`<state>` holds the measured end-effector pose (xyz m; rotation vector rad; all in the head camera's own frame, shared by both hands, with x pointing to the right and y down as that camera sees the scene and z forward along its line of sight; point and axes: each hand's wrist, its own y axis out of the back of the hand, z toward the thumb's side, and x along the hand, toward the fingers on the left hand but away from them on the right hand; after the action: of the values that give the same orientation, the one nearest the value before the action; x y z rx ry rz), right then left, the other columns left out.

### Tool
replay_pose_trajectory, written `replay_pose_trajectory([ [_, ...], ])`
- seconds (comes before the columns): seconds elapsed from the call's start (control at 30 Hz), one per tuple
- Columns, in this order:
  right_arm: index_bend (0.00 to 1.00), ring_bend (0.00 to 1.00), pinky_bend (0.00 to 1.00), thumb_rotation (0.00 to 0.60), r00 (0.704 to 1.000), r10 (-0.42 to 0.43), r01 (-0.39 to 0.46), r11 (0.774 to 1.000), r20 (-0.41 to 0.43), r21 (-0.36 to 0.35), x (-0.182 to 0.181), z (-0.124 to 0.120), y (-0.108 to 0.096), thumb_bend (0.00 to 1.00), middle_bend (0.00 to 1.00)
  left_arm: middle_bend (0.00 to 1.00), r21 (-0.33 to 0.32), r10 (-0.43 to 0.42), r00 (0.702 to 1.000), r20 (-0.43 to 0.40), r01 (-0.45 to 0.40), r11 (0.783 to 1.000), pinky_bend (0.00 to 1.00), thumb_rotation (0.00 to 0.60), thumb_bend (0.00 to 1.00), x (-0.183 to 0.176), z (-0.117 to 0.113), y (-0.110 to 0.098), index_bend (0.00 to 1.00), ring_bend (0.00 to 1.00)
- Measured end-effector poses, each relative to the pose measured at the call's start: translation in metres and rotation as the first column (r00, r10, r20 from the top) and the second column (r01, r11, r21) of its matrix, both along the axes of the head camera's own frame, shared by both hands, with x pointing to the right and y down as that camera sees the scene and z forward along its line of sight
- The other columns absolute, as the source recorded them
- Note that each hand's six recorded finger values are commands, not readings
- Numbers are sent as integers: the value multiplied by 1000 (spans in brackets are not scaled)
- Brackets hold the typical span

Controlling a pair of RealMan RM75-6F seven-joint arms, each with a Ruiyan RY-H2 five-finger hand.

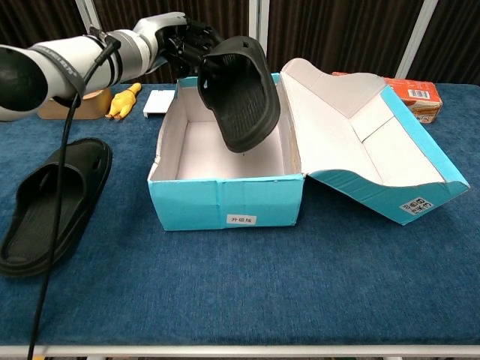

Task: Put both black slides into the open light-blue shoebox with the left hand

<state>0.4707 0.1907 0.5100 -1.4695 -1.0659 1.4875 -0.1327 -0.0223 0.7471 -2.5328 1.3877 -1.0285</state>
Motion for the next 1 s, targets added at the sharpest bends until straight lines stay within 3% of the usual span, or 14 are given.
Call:
replay_pose_trajectory([
  [0.33, 0, 0, 64, 600, 1000, 3, -3, 1000, -5, -5, -2, 0, -1, 86, 112, 508, 182, 60, 998, 4, -59, 981, 837, 600, 0, 2, 0, 14, 508, 667],
  [0.63, 0, 0, 64, 600, 1000, 9, -9, 1000, -13, -3, -1, -2, 0, 87, 114, 507, 275, 145, 983, 109, -170, 946, 831, 600, 0, 5, 11, 28, 508, 651],
  [0.8, 0, 0, 64, 600, 1000, 11, -11, 1000, -14, -5, -1, -1, 1, 87, 114, 507, 262, 162, 983, 90, -180, 948, 831, 600, 0, 14, 17, 36, 508, 651],
  [1.0, 0, 0, 64, 600, 1000, 15, -15, 1000, -16, -4, 0, -2, 1, 87, 114, 507, 145, 122, 992, 5, -122, 982, 831, 600, 0, 24, 28, 41, 504, 651],
])
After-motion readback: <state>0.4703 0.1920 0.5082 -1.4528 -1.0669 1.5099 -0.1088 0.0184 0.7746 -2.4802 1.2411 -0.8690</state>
